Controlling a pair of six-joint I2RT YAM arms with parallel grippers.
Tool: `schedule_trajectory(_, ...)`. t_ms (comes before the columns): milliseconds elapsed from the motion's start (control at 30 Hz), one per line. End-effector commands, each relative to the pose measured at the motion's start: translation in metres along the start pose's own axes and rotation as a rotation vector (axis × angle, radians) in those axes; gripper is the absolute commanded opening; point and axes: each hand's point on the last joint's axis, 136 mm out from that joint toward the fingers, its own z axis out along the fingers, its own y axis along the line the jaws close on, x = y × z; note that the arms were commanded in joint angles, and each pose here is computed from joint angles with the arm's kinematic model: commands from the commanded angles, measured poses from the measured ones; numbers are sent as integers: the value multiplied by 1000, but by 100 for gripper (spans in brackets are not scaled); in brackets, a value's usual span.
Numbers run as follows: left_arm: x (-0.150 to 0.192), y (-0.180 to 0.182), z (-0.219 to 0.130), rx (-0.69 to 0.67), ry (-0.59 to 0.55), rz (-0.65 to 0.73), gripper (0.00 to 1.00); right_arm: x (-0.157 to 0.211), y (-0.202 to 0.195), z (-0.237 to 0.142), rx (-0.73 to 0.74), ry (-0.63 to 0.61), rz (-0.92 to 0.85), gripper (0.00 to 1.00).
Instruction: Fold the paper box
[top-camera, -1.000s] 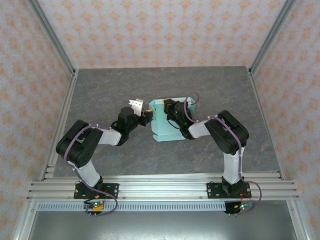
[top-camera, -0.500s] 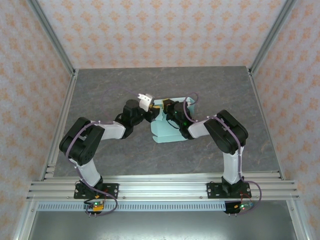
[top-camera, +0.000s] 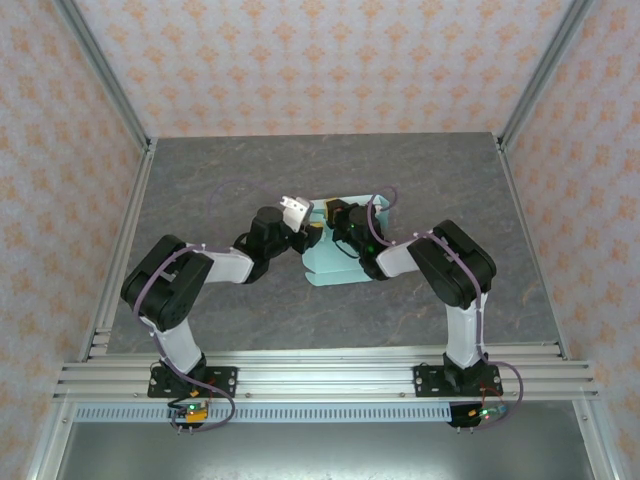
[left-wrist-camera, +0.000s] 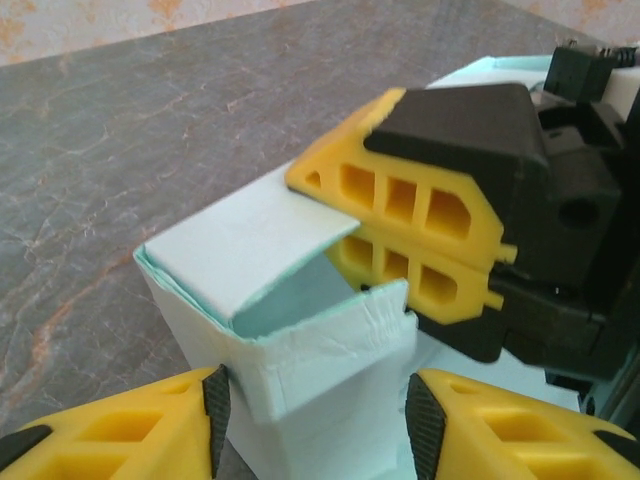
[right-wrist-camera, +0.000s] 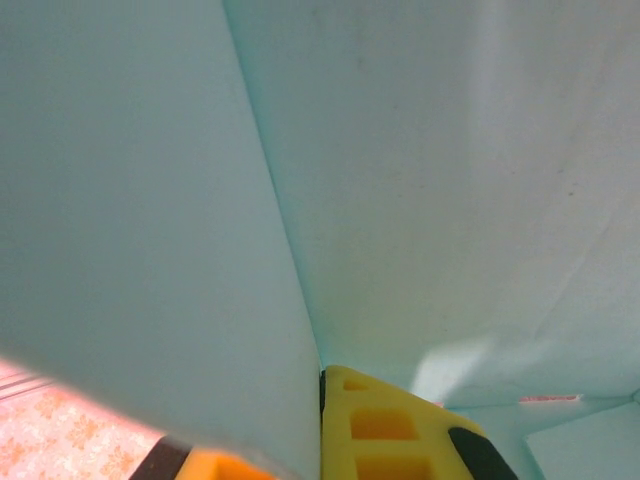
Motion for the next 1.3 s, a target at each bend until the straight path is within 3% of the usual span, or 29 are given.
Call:
schedule_trajectory(0, 14, -14, 2, 59, 11, 22, 55, 8, -23, -4, 63, 36, 19, 7)
schedule_trajectory(233, 16, -4, 5, 6, -4, -12, 55, 15, -14, -8, 53, 62, 22, 7)
schedule_trajectory(433, 15, 3, 7, -33, -19, -48, 49, 24, -20, -16, 68, 78, 15, 7)
schedule_trajectory(567, 11, 0, 10, -20, -31, -68, 44, 32, -24, -19, 74, 80, 11, 7)
schedule_trajectory(833, -3, -12, 4, -56, -79, -44, 43, 40, -23, -26, 66, 46, -9, 8)
schedule_trajectory(900, -5, -12, 0, -76, -95, -40, 39, 42, -25, -27, 69, 45, -8, 8)
schedule_trajectory(1000, -4, -10, -4, -97, -115, -50, 25, 48, -28, -28, 72, 48, -14, 8)
schedule_trajectory(1267, -2, -21, 0, -31, -103, -64, 20, 71, -26, -27, 71, 86, -42, 8)
